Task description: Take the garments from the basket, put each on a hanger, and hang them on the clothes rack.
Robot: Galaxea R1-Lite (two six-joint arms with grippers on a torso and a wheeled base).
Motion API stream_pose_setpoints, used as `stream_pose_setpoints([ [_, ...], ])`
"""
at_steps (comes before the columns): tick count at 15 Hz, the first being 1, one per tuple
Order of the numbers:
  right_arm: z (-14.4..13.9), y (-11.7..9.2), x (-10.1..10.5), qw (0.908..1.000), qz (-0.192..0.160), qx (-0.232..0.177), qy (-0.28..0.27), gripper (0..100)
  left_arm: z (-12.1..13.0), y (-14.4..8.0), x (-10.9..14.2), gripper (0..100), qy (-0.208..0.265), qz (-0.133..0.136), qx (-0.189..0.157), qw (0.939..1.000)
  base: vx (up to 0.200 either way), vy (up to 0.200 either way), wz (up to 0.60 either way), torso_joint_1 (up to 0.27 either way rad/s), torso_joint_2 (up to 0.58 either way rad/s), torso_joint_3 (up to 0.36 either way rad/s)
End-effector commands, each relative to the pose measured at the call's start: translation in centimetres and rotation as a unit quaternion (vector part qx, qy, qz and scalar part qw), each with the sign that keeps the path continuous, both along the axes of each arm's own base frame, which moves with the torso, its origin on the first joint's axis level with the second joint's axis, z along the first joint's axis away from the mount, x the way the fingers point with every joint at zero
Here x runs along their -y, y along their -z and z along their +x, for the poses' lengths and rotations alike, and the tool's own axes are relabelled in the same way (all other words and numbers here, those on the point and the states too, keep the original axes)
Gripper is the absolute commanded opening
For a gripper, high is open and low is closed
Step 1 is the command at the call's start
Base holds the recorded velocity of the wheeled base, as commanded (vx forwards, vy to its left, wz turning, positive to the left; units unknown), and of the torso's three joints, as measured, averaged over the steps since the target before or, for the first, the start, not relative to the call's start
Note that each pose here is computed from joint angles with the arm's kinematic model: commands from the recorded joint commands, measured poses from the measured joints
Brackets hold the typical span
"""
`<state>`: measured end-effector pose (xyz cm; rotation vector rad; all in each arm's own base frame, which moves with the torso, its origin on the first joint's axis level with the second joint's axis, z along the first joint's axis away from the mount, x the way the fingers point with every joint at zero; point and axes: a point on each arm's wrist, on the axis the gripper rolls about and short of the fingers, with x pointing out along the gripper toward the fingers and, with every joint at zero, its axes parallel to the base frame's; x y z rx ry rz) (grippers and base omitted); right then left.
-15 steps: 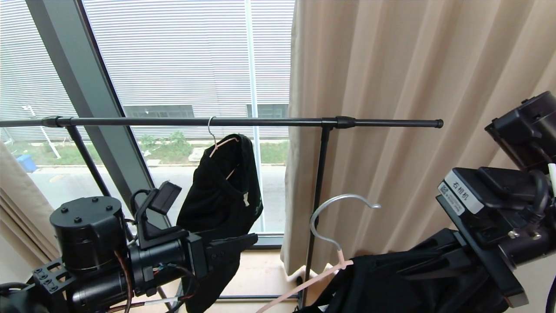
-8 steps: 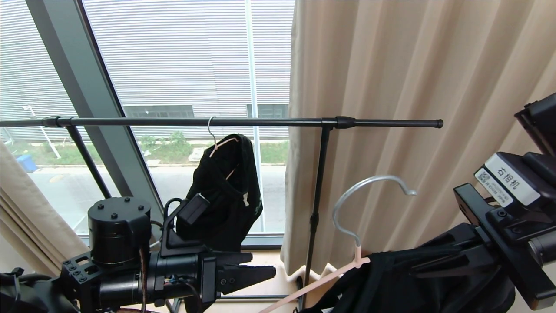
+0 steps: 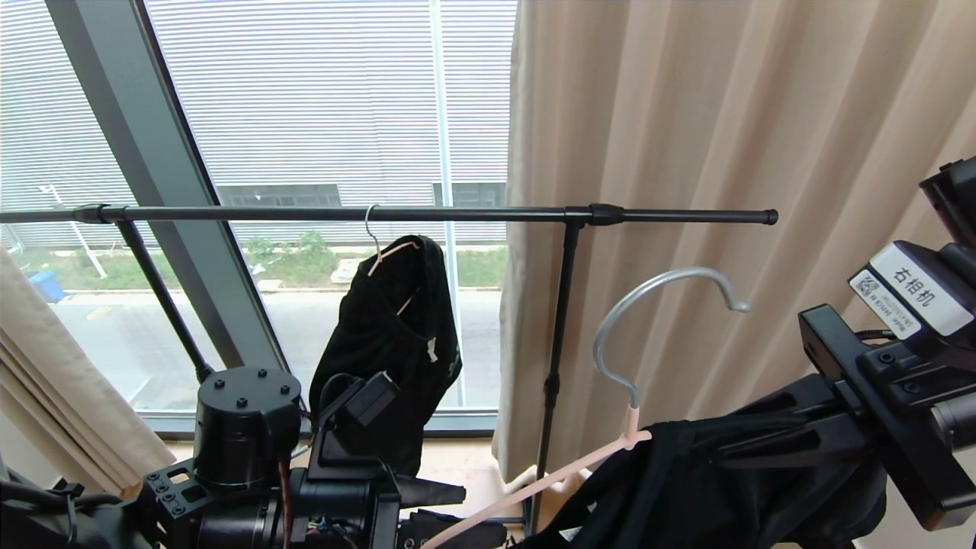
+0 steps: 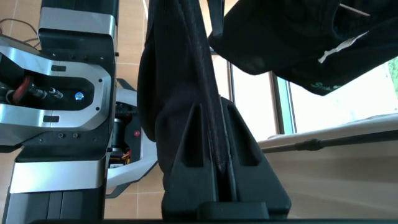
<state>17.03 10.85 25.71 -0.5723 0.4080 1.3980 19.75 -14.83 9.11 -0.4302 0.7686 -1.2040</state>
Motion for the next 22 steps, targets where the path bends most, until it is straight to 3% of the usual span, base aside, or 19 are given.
stream_pose_setpoints([
  [1,0.1,-0.2,-0.1,0.9999,0.008,0.009,0.000,0,-0.1,0.3,0.2,100,0.004,0.004,-0.006,1.0000,0.000,0.000,0.00,0.000,0.00,0.000],
  [13,-0.2,-0.7,0.0,0.9995,0.025,0.017,-0.002,0,-1.0,1.9,1.3,100,0.030,0.025,-0.031,0.9988,0.000,0.000,0.00,0.000,0.00,0.000],
  [14,-0.2,-0.7,0.0,0.9995,0.025,0.017,-0.003,0,-1.0,2.0,1.4,0,0.031,0.027,-0.032,0.9986,0.000,0.000,0.00,0.000,0.00,0.000],
  [19,-0.4,-0.7,0.2,0.9995,0.026,0.019,-0.003,0,-1.0,1.5,1.1,0,0.025,0.021,-0.023,0.9992,0.000,0.000,0.00,0.000,0.00,0.000],
  [22,-0.4,-0.4,1.2,0.9994,0.024,0.015,0.021,0,-0.8,0.2,-0.6,0,-0.005,0.008,-0.003,1.0000,0.000,0.000,0.00,0.000,0.00,0.000],
])
